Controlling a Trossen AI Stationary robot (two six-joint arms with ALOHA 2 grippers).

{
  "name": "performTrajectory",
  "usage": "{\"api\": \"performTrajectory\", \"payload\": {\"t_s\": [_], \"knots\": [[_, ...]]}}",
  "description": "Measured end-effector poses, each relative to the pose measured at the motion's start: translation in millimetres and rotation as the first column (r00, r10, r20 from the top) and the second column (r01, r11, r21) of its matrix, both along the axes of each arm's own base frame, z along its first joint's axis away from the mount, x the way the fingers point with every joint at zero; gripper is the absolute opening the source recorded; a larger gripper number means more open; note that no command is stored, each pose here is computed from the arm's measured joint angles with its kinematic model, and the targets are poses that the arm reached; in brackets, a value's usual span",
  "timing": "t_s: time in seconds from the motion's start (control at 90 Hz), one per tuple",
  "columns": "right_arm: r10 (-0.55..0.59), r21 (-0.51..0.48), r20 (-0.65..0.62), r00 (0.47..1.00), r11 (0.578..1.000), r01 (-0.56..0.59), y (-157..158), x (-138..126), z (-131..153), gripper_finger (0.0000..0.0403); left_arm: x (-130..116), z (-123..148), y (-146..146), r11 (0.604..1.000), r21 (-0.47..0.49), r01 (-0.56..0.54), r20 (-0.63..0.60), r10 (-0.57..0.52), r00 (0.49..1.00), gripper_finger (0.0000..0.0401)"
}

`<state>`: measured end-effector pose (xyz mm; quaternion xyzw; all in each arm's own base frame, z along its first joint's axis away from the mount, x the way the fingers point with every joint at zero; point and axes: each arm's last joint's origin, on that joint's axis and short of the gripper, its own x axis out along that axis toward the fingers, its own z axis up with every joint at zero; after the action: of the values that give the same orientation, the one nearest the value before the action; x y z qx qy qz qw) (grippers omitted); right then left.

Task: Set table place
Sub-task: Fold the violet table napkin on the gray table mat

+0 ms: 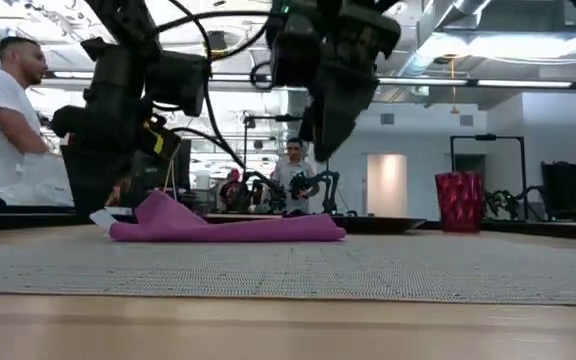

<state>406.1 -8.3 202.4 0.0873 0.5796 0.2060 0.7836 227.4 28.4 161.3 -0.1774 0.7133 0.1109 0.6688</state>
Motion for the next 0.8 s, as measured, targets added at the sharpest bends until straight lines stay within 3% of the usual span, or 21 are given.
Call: {"api": "performTrajectory", "payload": {"t_s": [0.167, 0.267, 0.333, 0.456, 0.567, 0.711, 0.8], "knots": [[0.012, 0.003, -0.102, 0.995, 1.000, -0.011, -1.3, 1.1, -23.6, 0.0141, 1.1, -5.6, -0.1, 0.997, 0.059, -0.052, 0.028, 0.050, 0.998, 0.0199], [-0.035, -0.029, -0.070, 0.997, 0.999, 0.033, -11.8, 7.6, -9.3, 0.0151, 2.0, -5.3, 1.0, 0.993, 0.087, -0.078, 0.034, 0.076, 0.997, 0.0199], [-0.028, -0.130, -0.056, 0.998, 0.991, 0.021, -17.2, 9.4, 3.8, 0.0149, 2.9, -3.8, 1.5, 0.991, 0.103, -0.083, 0.036, 0.080, 0.996, 0.0199], [0.140, -0.314, 0.015, 0.990, 0.941, -0.128, -12.9, 16.0, 28.0, 0.0139, 2.2, -1.0, 2.1, 0.989, 0.125, -0.080, 0.014, 0.079, 0.997, 0.0199], [0.277, -0.378, 0.033, 0.960, 0.893, -0.244, -1.2, 18.6, 30.7, 0.0136, -4.0, 9.0, 3.0, 0.984, 0.175, -0.023, -0.081, 0.038, 0.996, 0.0199], [0.296, -0.399, 0.057, 0.954, 0.883, -0.250, 4.7, 22.3, 27.3, 0.0134, -24.5, 40.0, 6.8, 0.927, 0.352, 0.126, -0.204, -0.055, 0.977, 0.0199], [0.314, -0.418, 0.092, 0.945, 0.874, -0.249, 1.2, 24.8, 30.0, 0.0134, -45.0, 61.4, 10.5, 0.889, 0.449, 0.093, -0.180, -0.012, 0.984, 0.0199]]}}
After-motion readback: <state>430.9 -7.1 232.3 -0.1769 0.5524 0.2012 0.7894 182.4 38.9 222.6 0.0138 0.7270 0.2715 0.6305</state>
